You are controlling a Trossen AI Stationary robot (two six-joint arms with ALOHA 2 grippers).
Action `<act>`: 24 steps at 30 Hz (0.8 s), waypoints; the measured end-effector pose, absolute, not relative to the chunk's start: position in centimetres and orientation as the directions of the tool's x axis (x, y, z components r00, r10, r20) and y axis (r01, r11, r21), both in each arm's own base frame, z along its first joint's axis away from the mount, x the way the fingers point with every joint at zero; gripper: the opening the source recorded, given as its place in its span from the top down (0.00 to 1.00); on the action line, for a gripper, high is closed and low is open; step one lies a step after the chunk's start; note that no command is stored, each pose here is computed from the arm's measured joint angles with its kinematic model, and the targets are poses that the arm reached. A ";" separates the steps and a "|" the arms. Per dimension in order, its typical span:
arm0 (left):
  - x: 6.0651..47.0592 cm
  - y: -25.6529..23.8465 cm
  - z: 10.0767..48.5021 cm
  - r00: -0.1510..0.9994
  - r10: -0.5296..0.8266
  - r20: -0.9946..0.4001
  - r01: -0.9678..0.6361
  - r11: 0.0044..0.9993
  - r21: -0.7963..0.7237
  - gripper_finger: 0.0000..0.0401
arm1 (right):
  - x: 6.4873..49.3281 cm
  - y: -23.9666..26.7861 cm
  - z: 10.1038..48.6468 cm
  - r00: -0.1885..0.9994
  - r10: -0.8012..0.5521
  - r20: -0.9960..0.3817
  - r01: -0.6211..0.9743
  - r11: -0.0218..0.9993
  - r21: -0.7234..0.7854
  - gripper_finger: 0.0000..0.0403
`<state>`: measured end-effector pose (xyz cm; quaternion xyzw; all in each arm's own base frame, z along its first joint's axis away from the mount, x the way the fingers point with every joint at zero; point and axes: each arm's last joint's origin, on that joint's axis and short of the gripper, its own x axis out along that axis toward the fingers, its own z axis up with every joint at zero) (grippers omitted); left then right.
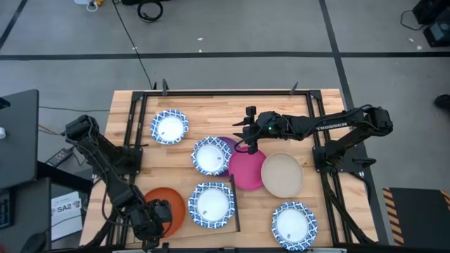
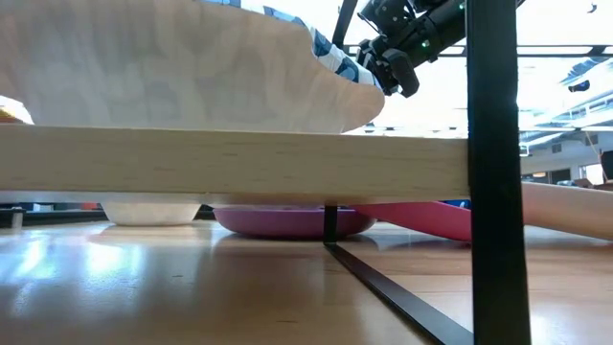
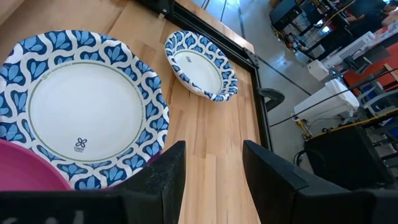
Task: Place and stack plates onto a shelf
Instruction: Stack the middle blue patterned bowl on top of the blue patterned bowl on the shelf
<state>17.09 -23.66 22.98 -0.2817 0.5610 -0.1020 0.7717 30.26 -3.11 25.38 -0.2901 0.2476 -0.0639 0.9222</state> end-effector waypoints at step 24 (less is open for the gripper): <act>18.3 -22.6 23.3 0.432 -0.419 -0.799 -0.115 0.853 -0.510 0.67 | 30.3 -3.1 25.4 0.871 -0.262 -0.415 -0.023 0.823 -0.567 0.59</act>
